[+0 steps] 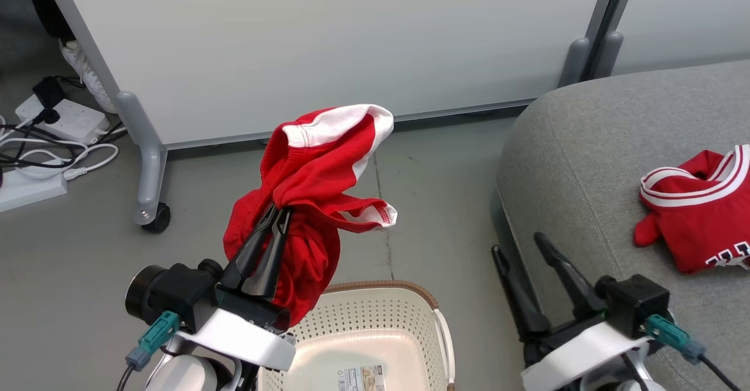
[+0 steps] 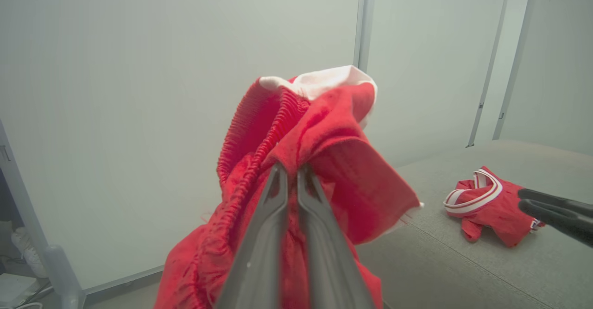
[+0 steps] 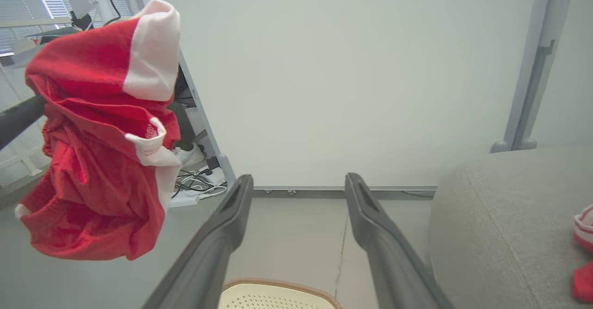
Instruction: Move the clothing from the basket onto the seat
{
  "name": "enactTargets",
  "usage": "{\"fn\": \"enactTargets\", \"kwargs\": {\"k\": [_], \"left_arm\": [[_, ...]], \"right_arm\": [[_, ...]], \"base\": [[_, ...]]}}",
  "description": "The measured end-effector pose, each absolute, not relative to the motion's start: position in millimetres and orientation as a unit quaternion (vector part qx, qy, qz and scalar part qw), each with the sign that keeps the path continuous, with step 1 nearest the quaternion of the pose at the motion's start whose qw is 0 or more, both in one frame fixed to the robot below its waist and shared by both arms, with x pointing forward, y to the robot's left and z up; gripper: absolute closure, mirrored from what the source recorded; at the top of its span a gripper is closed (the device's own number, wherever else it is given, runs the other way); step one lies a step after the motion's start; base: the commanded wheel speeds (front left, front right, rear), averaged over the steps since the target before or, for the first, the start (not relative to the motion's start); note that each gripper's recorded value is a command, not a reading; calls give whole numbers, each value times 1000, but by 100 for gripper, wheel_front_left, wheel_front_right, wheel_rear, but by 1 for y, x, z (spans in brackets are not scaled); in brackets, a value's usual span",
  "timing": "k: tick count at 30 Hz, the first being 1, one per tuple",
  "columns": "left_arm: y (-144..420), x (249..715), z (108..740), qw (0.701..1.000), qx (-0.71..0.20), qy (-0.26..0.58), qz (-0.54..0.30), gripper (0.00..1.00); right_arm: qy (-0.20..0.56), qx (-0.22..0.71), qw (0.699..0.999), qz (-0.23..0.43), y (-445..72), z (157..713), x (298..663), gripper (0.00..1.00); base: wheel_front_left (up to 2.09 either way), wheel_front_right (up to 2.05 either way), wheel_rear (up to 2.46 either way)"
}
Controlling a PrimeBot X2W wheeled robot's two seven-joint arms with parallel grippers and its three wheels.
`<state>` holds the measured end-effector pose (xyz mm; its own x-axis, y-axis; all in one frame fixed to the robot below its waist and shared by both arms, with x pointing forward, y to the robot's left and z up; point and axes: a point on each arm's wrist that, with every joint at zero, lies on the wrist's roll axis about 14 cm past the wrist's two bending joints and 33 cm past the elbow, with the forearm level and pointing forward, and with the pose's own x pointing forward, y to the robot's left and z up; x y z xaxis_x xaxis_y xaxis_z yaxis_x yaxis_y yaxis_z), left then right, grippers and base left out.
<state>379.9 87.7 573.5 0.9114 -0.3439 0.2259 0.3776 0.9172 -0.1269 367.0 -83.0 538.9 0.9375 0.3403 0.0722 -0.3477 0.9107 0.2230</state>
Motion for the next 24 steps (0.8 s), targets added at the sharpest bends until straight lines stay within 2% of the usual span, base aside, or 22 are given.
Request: {"fn": "enactTargets", "kwargs": {"k": [7, 16, 24], "left_arm": [[90, 378, 573, 975, -83, -99, -182, 100], [95, 379, 573, 976, -84, -101, -176, 100], [93, 377, 576, 974, -87, -106, -181, 100]], "right_arm": [[-23, 137, 952, 274, -19, 554, 361, 0], [-16, 148, 894, 423, 71, 567, 342, 0], [-1, 141, 867, 478, 105, 560, 347, 0]], "base": [[0, 0, 0], [0, 0, 0], [0, 0, 0]]}}
